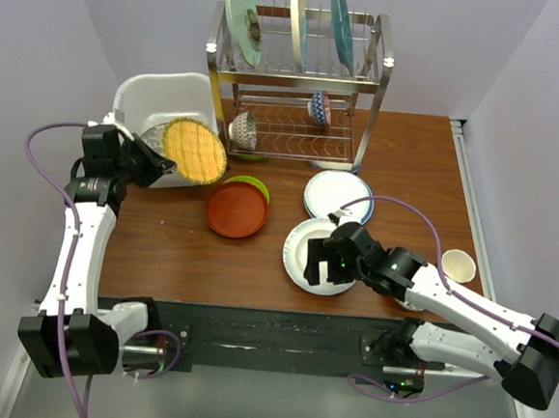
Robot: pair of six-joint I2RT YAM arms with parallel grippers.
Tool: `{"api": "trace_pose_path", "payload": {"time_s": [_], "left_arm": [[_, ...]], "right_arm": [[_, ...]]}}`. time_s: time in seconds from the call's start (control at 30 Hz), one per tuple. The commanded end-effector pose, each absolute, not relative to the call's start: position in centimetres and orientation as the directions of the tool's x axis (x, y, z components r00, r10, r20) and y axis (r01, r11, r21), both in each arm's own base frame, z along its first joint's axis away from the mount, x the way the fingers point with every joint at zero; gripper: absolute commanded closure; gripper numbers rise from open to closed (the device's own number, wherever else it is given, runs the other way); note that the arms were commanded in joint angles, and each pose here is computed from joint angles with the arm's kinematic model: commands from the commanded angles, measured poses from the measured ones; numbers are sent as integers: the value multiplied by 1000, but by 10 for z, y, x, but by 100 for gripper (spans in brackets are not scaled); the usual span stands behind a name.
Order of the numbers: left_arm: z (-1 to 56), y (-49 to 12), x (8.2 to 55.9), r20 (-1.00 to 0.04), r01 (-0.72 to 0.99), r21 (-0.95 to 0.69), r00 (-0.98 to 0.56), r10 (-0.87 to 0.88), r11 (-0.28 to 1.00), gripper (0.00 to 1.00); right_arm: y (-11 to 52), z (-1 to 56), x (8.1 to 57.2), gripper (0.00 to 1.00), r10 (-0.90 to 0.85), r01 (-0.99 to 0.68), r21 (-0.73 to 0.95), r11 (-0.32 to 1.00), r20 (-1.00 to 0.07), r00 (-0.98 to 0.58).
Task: Place the plates into the plastic bin on the countertop
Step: Place the plate in the plastic bin.
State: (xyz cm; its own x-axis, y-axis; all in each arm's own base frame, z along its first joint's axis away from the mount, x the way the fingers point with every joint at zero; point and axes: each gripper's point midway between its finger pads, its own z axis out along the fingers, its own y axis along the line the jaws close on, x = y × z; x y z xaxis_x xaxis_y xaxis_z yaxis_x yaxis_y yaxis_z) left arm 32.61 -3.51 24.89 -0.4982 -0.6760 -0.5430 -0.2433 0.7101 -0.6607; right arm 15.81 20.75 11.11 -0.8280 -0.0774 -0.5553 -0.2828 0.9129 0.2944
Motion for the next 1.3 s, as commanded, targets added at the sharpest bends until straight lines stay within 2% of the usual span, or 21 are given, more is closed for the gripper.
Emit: {"api": "trace_pose_path", "payload": {"time_s": [0.0,1.27], "left_arm": [[286,-14,352,-608,-192,-686,-378,-698,702,100],[287,37,426,-565,-244,-749,-249,-787,615,100]], "right_arm": [[205,111,160,1,-83,-290,284,914,-569,-818],[219,92,158,1,-122,-317,296,901,-528,-840]]}}
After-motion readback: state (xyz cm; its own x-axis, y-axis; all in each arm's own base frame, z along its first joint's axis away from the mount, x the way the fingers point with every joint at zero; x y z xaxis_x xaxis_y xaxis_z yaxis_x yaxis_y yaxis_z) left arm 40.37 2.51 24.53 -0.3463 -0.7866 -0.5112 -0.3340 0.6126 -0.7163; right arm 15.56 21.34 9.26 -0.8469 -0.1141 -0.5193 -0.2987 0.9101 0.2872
